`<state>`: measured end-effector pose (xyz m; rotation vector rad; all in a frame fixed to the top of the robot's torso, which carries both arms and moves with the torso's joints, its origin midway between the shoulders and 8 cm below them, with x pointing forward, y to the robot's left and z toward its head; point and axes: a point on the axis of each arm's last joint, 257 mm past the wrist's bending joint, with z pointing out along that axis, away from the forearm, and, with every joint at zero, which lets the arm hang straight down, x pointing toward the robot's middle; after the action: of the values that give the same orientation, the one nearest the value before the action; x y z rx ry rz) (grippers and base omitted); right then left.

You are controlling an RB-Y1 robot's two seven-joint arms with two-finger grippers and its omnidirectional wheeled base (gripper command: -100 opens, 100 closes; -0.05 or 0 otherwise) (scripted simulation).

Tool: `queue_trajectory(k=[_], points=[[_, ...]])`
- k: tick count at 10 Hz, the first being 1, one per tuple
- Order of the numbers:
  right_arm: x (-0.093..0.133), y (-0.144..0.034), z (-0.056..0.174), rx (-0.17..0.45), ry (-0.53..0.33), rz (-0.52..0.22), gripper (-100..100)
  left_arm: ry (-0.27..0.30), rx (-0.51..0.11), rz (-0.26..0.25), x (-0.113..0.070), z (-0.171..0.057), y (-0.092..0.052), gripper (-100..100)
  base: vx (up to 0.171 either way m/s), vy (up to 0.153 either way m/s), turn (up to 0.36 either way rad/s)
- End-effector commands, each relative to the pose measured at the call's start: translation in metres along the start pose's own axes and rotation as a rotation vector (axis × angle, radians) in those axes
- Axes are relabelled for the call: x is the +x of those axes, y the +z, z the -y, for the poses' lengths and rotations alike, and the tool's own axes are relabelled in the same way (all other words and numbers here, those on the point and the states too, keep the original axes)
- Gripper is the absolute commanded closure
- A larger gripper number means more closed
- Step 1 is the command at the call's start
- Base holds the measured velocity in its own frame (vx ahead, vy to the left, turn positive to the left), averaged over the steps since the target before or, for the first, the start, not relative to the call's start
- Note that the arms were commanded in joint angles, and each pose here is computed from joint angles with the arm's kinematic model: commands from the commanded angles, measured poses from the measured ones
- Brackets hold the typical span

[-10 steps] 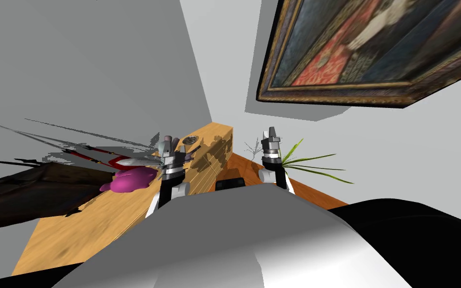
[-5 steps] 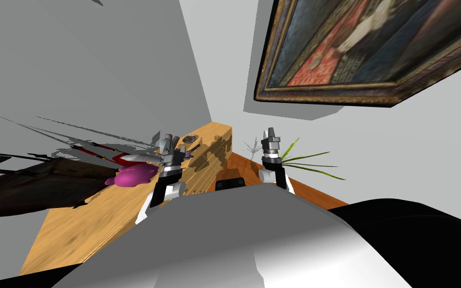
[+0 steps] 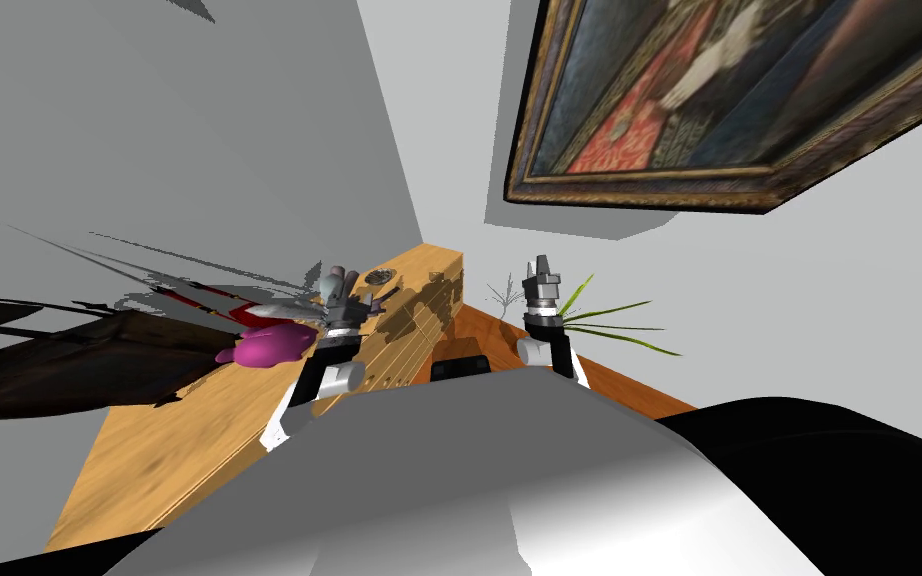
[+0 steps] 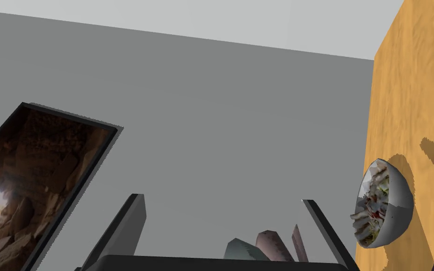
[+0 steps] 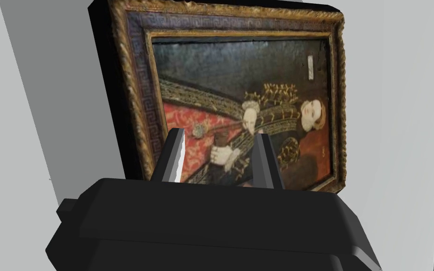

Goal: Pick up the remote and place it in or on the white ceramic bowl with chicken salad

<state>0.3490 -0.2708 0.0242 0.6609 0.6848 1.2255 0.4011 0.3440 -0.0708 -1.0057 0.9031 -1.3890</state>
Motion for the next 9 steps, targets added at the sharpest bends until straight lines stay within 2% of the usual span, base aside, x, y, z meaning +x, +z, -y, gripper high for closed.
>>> queue_trajectory(k=[1,2,9], points=[[0.0,0.0,0.0,0.0,0.0,0.0,0,-0.029,-0.053,-0.003,-0.009,-0.011,0.004,-100,-0.031,-0.035,0.004],[0.0,0.0,0.0,0.0,0.0,0.0,0,-0.047,-0.062,0.002,-0.01,-0.013,0.004,-100,-0.026,-0.028,0.005],[0.0,0.0,0.0,0.0,0.0,0.0,0,-0.168,-0.268,0.012,-0.041,-0.051,0.016,-100,-0.015,-0.032,0.002]])
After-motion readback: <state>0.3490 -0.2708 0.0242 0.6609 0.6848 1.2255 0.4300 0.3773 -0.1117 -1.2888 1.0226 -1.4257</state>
